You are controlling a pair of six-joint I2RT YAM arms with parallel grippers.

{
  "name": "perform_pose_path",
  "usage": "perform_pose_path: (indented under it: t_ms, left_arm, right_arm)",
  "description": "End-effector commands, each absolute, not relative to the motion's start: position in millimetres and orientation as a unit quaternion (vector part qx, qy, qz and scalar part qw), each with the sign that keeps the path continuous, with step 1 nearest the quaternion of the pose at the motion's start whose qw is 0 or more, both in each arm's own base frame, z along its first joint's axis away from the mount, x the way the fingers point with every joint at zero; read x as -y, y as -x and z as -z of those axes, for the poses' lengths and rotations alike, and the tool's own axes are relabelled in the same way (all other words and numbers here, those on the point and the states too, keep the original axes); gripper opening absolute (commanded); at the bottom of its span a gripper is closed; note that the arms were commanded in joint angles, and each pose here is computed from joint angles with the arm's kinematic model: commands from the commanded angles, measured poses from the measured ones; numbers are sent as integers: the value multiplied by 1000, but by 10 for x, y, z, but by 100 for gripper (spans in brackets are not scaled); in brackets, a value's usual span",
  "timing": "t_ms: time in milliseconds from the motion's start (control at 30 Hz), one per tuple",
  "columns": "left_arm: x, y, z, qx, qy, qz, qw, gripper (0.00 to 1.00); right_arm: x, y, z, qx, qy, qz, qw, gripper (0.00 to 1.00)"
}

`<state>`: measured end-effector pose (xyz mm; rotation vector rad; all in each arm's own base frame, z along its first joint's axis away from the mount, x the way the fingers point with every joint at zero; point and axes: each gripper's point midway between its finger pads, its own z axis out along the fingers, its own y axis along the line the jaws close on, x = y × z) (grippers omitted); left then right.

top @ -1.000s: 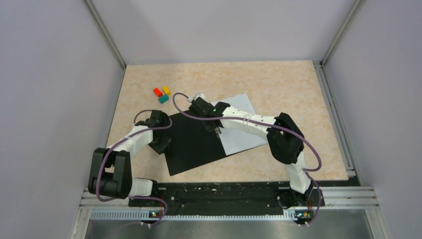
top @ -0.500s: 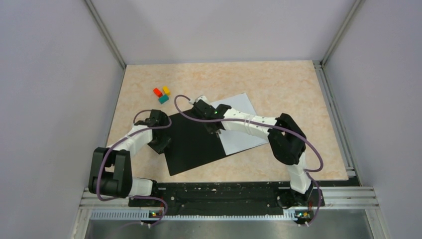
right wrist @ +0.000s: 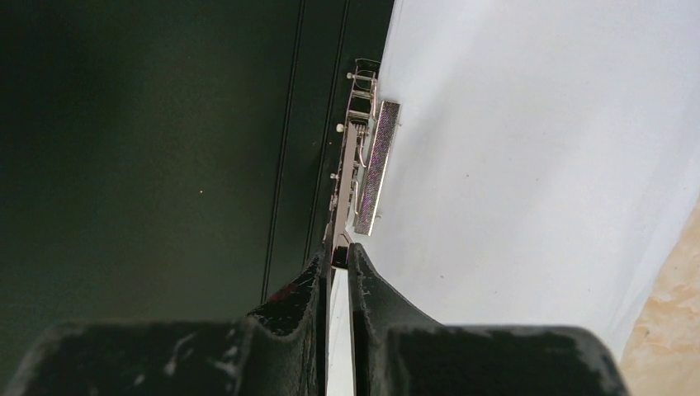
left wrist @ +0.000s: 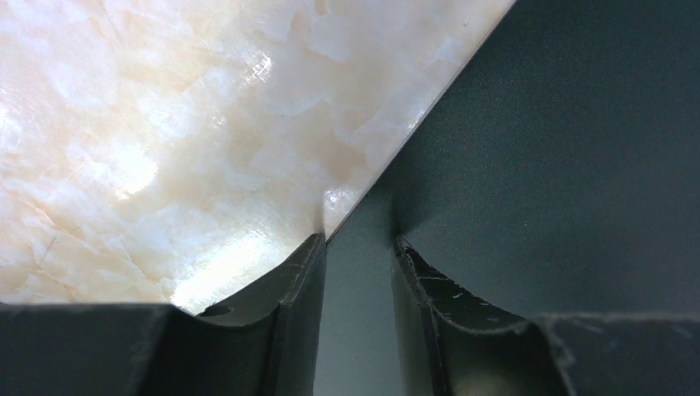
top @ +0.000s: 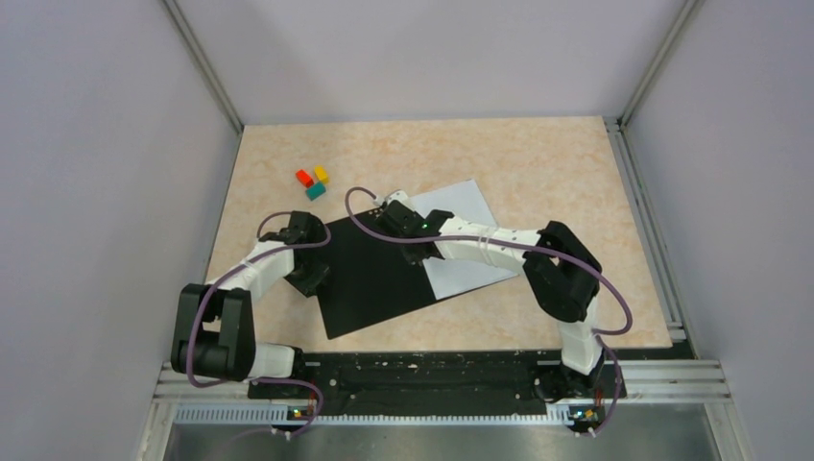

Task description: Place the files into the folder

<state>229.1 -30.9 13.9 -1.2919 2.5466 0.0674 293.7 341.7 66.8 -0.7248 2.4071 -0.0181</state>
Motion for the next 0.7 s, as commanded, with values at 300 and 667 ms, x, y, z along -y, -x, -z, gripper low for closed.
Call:
perform_pose_path:
  t_ms: [300,667]
  left_arm:
    - [255,-2206,86,-880,457,-40,127,39]
    - [276,-2176,147,-882,453,-35,122,39]
  right_arm:
    - [-3112,-2747,-323,-935,246,-2,257,0]
    - [-3102,-2725,-27,-945,241,-12,223,0]
